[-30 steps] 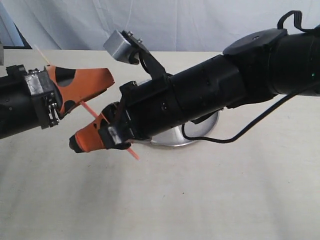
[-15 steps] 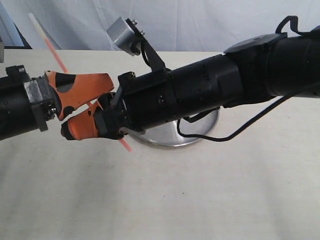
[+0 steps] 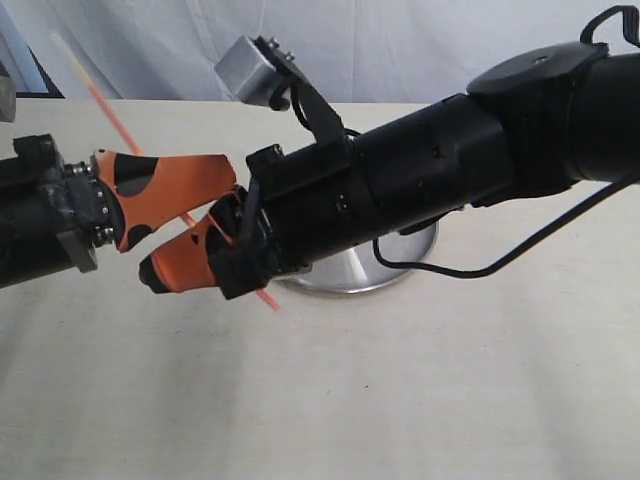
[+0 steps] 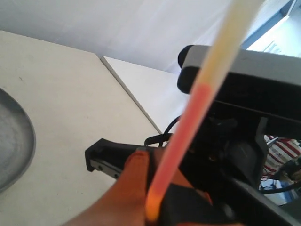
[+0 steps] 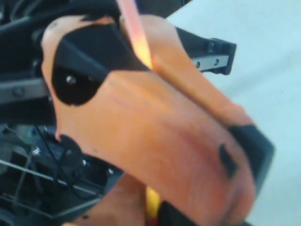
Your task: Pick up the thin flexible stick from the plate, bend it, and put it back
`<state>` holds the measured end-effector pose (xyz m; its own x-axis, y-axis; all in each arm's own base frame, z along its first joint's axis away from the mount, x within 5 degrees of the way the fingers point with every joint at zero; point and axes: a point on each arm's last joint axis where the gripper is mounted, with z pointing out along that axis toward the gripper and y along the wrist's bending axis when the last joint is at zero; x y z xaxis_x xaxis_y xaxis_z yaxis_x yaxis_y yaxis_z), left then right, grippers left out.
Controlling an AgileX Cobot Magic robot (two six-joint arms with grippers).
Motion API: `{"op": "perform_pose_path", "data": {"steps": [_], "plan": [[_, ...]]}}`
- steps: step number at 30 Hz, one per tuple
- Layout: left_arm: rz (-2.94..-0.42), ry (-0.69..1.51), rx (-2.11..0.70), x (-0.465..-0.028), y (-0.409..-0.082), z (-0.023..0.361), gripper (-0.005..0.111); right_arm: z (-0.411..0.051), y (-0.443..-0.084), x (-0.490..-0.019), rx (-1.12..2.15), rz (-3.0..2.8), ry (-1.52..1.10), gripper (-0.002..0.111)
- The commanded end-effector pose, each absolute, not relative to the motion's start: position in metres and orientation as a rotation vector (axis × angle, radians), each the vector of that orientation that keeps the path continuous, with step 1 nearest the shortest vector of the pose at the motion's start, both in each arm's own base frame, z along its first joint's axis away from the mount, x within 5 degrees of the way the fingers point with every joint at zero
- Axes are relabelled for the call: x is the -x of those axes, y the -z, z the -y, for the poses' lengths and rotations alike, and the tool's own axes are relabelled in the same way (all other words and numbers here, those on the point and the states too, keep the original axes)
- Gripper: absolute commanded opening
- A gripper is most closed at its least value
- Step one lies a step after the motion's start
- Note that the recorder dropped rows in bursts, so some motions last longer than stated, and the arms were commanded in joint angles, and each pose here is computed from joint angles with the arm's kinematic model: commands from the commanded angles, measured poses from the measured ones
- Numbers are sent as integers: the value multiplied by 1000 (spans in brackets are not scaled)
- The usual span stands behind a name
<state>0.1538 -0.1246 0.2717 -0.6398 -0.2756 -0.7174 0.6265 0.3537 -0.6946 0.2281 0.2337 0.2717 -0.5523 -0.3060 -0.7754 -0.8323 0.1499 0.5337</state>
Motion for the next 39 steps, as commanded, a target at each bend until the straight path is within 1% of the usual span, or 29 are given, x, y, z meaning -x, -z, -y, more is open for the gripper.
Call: {"op": "perform_pose_path", "data": {"steps": [1, 5, 7, 12, 15, 19, 23, 26, 28, 30, 32, 35, 39], "plan": [[-1749, 1480, -197, -157, -273, 123, 0, -226, -269, -222, 1223, -2022, -1254, 1], [-1698, 1536, -149, -158, -278, 122, 0, -225, -257, -227, 1244, -2087, -1176, 1], [-1693, 1549, -123, -159, -279, 122, 0, -227, -249, -230, 1241, -2116, -1181, 1], [-1641, 1665, -62, -157, -286, 122, 0, -232, -219, -241, 1217, -2204, -1176, 1], [-1627, 1677, -54, -157, -287, 122, 0, -236, -211, -244, 1222, -2182, -1200, 1], [-1641, 1656, -45, -158, -286, 121, 0, -239, -214, -243, 1218, -2140, -1271, 1], [-1701, 1597, 40, -164, -280, 119, 0, -238, -223, -230, 1309, -2094, -1407, 1], [-1730, 1581, 138, -168, -277, 116, 0, -237, -235, -222, 1341, -2041, -1478, 1], [-1748, 1556, 165, -170, -275, 115, 0, -235, -245, -217, 1352, -2008, -1511, -1], [-1772, 1518, 184, -171, -272, 114, 0, -233, -256, -212, 1354, -1969, -1541, -1], [-1792, 1469, 182, -173, -270, 113, 0, -231, -267, -208, 1323, -1973, -1556, -1], [-1787, 1468, 211, -174, -270, 112, 0, -226, -283, -201, 1277, -2001, -1574, -1], [-1735, 1462, 229, -176, -273, 109, 0, -220, -286, -195, 1313, -2055, -1522, -1]]}}
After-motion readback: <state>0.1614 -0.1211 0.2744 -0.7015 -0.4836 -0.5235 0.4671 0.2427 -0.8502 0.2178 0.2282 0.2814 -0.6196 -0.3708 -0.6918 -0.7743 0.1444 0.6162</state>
